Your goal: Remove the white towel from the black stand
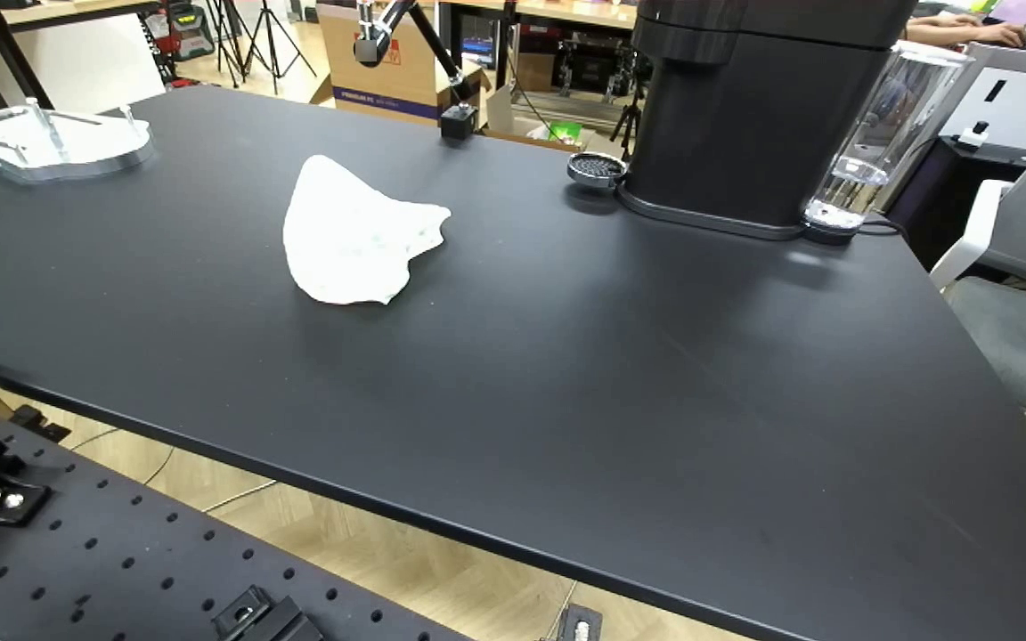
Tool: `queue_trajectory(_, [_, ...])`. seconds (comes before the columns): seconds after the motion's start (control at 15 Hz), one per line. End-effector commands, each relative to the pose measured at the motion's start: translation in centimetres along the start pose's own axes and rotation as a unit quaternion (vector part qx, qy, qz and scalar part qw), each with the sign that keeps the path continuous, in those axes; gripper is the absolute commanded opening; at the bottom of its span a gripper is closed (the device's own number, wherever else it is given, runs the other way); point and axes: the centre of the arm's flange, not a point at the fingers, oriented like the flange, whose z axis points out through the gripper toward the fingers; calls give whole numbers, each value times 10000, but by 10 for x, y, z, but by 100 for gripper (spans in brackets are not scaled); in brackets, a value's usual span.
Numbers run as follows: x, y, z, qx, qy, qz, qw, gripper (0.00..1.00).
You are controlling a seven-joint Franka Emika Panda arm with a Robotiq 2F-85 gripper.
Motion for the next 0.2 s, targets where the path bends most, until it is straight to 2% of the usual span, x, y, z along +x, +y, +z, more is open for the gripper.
queue_trajectory(0.0, [0,0,1,-6,-12,1,10000,100])
queue_trajectory(0.13, [0,0,3,-8,-19,3,10000,100])
